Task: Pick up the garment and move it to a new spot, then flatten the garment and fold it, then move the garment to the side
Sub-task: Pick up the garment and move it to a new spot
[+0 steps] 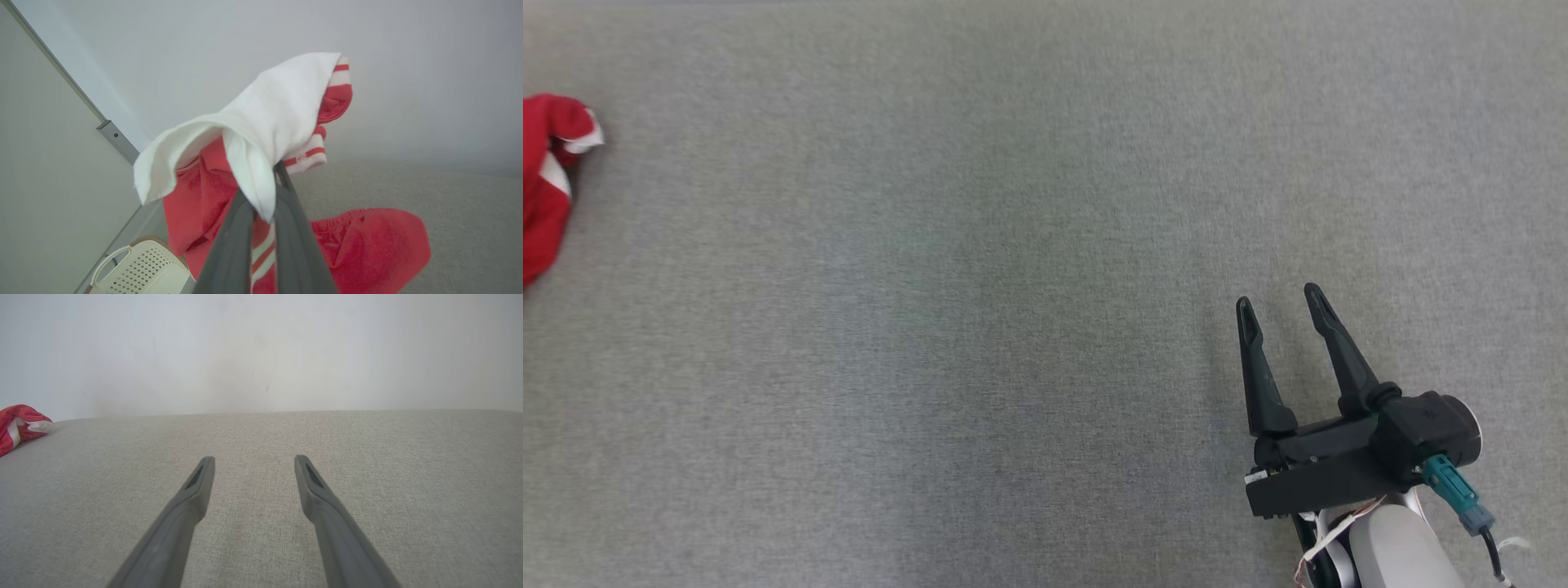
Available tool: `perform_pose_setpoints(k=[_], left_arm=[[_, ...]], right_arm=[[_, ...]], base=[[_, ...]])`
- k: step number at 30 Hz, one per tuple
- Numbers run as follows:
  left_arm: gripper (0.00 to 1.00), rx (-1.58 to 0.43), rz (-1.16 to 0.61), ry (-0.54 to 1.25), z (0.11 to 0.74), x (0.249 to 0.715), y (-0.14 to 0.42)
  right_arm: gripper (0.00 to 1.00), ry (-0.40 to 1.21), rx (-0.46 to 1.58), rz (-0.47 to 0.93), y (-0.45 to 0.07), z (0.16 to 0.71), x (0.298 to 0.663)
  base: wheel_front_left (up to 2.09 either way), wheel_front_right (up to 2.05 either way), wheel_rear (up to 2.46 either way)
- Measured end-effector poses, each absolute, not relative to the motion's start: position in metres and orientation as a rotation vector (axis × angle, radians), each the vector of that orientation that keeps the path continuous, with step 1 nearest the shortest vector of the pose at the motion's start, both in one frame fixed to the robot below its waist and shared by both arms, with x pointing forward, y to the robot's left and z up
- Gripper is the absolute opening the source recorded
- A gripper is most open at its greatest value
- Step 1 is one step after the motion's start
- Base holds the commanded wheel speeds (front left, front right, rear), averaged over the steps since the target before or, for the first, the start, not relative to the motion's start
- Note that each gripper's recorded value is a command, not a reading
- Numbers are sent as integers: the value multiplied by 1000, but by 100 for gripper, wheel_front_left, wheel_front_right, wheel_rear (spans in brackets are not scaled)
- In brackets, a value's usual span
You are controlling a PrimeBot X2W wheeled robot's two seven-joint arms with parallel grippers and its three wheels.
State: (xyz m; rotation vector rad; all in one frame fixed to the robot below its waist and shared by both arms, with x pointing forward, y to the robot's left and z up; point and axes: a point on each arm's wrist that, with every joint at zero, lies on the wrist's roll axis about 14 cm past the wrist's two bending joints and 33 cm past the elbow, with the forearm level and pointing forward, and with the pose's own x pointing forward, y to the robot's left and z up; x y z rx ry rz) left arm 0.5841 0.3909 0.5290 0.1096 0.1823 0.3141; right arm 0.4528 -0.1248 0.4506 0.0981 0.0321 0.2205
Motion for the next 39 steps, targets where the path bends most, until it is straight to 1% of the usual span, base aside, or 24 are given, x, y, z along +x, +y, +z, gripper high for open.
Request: perform_pose_setpoints(k=[7, 11, 15, 20, 23, 27, 33, 36, 39], left_arm=[[0, 209, 233, -96, 644, 596, 367], [0, 243, 128, -252, 706, 599, 322], [0, 217, 16, -395, 768, 592, 272], [0, 180, -152, -530, 821, 579, 203], [0, 152, -259, -566, 831, 573, 160], [0, 103, -410, -576, 826, 563, 99], [0, -2, -630, -580, 815, 537, 10], [0, -59, -711, -549, 799, 527, -22], [0, -130, -751, -475, 769, 526, -39]], right_arm=[[100, -2, 130, 230, -120, 468, 444], [100, -14, 147, 220, -122, 476, 433], [100, -39, 157, 196, -131, 488, 424], [100, -68, 159, 138, -151, 499, 415], [100, -76, 164, 100, -165, 502, 408], [100, -69, 169, 47, -182, 500, 396], [100, -78, 168, -41, -211, 503, 380], [100, -74, 166, -78, -222, 502, 374], [100, -67, 162, -108, -232, 500, 368]], base=[[0, 0, 0], [0, 0, 0], [0, 0, 0], [0, 0, 0], [0, 0, 0], [0, 0, 0], [0, 0, 0], [0, 0, 0], [0, 0, 0]])
